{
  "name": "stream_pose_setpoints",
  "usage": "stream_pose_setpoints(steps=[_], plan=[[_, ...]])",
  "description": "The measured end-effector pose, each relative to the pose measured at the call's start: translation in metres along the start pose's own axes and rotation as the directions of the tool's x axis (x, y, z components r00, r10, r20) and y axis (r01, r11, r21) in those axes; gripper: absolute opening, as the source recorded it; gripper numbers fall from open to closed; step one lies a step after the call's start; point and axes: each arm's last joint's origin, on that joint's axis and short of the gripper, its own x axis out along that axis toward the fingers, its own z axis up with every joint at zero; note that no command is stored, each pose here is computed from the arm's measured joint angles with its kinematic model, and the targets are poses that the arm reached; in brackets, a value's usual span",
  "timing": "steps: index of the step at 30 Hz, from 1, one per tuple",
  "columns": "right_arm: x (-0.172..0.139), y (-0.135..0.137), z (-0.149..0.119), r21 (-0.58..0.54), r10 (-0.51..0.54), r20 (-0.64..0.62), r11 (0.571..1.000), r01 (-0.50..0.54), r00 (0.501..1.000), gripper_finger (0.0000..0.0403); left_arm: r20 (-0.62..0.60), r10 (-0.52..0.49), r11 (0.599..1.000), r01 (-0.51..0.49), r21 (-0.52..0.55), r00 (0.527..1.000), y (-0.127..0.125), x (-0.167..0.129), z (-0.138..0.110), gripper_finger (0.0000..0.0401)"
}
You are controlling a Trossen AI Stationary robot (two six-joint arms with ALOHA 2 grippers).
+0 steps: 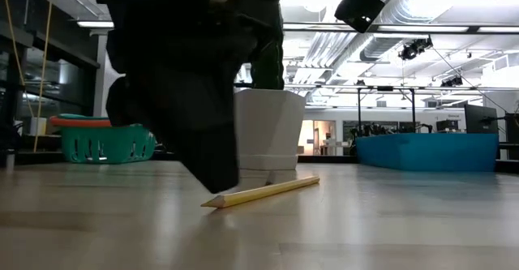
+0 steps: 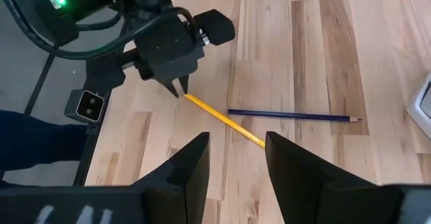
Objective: Sort pens & pencils
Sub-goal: Put the yellow pencil into the green bin
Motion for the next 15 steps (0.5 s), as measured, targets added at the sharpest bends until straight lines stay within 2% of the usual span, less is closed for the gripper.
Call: stream_pose_setpoints(steps=[9,15], plan=[[0.0000,0.0000,0.0002,0.000,0.000,0.002,1.000,0.000,1.000,0.0136,-0.005,0.009,1.000,-0.009,0.002,1.000,0.0010,0.0005,-0.0006,0.0046],[0.0000,0.0000,0.0002,0.000,0.001,0.002,1.000,-0.001,1.000,0.0136,-0.036,0.051,0.999,-0.051,0.012,0.998,0.0054,0.0004,-0.0031,0.0046]])
